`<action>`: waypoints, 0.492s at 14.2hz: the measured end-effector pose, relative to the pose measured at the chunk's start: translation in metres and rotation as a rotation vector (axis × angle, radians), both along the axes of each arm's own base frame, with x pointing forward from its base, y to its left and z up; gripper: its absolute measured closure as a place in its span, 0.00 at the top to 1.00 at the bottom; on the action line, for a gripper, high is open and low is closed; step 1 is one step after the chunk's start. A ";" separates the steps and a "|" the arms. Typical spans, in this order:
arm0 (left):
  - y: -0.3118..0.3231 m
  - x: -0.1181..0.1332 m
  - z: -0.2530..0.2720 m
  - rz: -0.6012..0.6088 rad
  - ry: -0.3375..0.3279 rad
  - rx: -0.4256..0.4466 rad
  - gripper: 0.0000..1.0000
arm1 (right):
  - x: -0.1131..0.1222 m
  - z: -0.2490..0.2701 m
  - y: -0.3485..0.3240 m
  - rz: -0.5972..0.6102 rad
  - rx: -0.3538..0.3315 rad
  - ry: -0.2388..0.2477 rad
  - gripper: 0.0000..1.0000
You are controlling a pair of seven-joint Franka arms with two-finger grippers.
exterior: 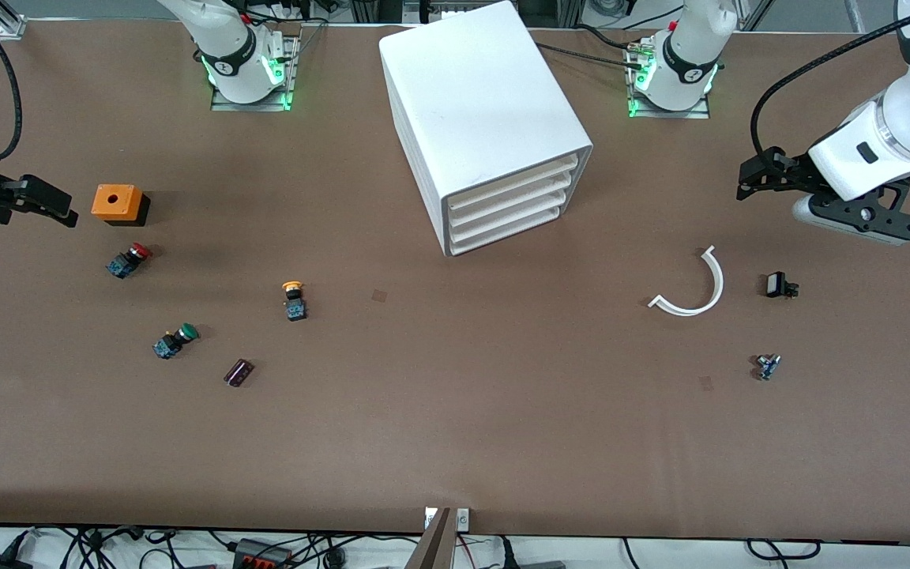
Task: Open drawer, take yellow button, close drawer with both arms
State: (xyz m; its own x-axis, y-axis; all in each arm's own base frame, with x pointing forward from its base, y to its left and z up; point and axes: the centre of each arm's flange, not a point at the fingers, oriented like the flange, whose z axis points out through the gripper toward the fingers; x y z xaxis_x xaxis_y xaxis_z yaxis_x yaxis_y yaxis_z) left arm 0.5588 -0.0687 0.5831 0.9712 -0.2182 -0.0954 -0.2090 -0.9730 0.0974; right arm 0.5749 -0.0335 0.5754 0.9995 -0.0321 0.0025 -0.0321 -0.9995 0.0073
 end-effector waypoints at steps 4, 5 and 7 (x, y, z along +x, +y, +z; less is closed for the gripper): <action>-0.001 0.002 0.001 -0.001 -0.005 -0.001 1.00 | 0.000 0.000 0.002 0.005 0.000 0.000 1.00; -0.001 0.003 0.001 -0.001 -0.004 -0.001 1.00 | 0.000 0.000 0.003 0.005 0.000 0.000 1.00; -0.001 0.004 0.000 -0.001 -0.002 -0.001 1.00 | 0.000 0.000 0.003 0.005 0.000 0.000 1.00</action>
